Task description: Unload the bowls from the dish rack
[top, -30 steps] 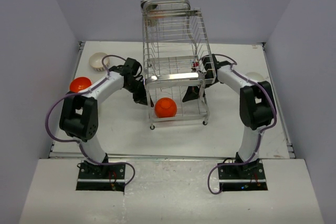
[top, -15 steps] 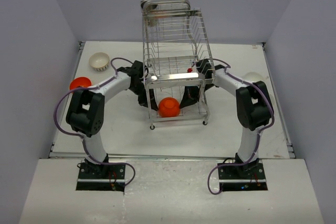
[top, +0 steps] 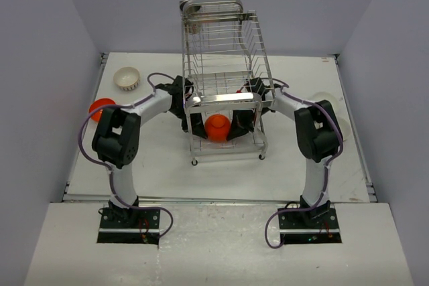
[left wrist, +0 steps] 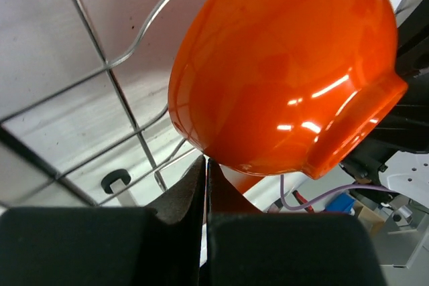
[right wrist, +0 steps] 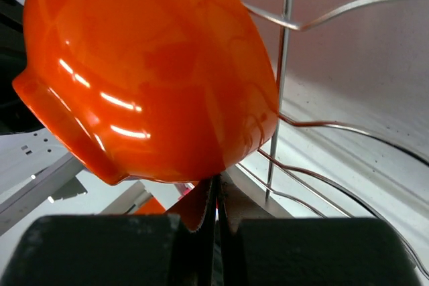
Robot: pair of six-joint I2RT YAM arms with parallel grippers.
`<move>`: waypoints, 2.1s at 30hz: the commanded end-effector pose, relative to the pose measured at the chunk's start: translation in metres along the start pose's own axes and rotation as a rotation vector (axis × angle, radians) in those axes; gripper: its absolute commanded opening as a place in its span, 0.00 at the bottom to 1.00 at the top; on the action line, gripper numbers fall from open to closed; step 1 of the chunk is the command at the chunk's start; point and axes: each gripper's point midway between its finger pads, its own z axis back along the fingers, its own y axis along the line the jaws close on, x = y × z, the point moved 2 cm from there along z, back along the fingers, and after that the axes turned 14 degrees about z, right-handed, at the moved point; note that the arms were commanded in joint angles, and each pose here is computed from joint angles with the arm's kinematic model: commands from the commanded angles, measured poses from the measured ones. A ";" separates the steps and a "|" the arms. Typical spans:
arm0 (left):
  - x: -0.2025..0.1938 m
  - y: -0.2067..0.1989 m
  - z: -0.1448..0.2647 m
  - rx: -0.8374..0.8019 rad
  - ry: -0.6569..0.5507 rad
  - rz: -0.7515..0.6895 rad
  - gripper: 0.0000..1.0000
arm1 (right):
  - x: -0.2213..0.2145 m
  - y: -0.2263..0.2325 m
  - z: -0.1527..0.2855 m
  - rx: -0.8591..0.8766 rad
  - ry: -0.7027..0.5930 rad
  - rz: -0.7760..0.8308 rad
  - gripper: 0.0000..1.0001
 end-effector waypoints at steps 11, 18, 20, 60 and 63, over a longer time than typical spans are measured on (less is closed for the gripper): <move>0.032 -0.042 -0.004 -0.102 -0.038 -0.062 0.00 | 0.038 0.021 0.014 -0.015 -0.070 0.045 0.00; 0.048 -0.049 0.022 -0.022 -0.199 -0.092 0.09 | 0.032 0.021 0.027 -0.020 -0.099 0.051 0.00; 0.048 -0.048 0.027 -0.009 -0.217 -0.090 0.15 | 0.031 0.018 0.032 -0.021 -0.115 0.048 0.00; 0.063 -0.049 0.014 -0.531 -0.175 0.044 0.74 | 0.085 0.003 0.082 -0.012 -0.244 -0.030 0.00; 0.065 -0.050 0.015 -0.532 -0.177 0.046 0.75 | 0.085 -0.008 0.085 -0.087 -0.249 -0.045 0.00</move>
